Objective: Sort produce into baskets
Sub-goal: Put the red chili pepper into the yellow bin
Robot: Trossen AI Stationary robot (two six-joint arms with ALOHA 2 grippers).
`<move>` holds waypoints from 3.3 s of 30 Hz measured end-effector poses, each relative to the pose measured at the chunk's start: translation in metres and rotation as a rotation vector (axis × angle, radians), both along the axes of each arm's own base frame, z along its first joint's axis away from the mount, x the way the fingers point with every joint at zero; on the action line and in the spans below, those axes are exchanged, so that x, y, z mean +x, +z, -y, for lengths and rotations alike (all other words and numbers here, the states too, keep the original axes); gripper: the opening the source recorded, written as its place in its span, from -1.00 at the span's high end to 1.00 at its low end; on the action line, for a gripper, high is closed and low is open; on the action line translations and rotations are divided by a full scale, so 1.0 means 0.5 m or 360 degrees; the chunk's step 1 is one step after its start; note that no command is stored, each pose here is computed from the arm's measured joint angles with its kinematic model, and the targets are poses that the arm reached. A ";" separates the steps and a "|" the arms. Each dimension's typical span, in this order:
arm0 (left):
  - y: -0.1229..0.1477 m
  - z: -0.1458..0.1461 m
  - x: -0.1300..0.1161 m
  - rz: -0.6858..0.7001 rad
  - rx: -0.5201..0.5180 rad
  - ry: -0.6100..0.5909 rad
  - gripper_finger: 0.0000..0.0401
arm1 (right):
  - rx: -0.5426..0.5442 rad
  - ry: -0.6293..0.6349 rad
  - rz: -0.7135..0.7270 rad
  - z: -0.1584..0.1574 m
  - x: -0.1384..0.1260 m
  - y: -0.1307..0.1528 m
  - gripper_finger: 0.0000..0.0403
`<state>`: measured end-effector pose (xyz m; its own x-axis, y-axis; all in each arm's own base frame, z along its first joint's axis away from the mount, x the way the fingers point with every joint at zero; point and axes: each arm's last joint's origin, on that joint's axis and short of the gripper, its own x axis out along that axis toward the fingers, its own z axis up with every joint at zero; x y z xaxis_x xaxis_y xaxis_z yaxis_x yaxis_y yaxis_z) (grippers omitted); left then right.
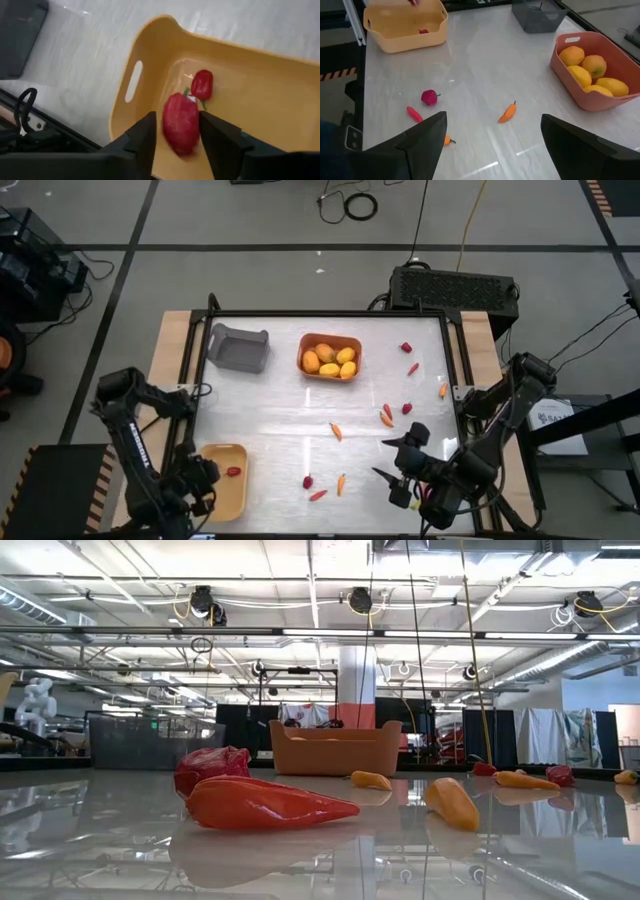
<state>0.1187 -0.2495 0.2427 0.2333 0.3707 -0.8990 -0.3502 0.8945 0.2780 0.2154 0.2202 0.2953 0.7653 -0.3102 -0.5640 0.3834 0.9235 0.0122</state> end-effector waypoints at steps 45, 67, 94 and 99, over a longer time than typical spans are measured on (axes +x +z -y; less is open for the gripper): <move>0.039 -0.090 0.380 0.1112 -0.0059 -0.0385 -0.14 | 0.0055 -0.0181 0.0093 0.025 0.024 0.002 -0.55; -0.096 -0.158 0.458 0.0924 0.0069 -0.0929 -0.14 | 0.0002 -0.1365 -0.0454 0.335 0.009 -0.090 -0.55; -0.090 -0.302 0.342 0.1813 -0.0041 -0.0866 -0.14 | 0.0407 -0.1513 -0.0776 0.746 -0.019 -0.233 -0.55; -0.091 -0.299 0.341 0.1809 -0.0060 -0.0878 -0.14 | 0.0508 -0.1495 -0.0816 0.779 -0.033 -0.263 -0.55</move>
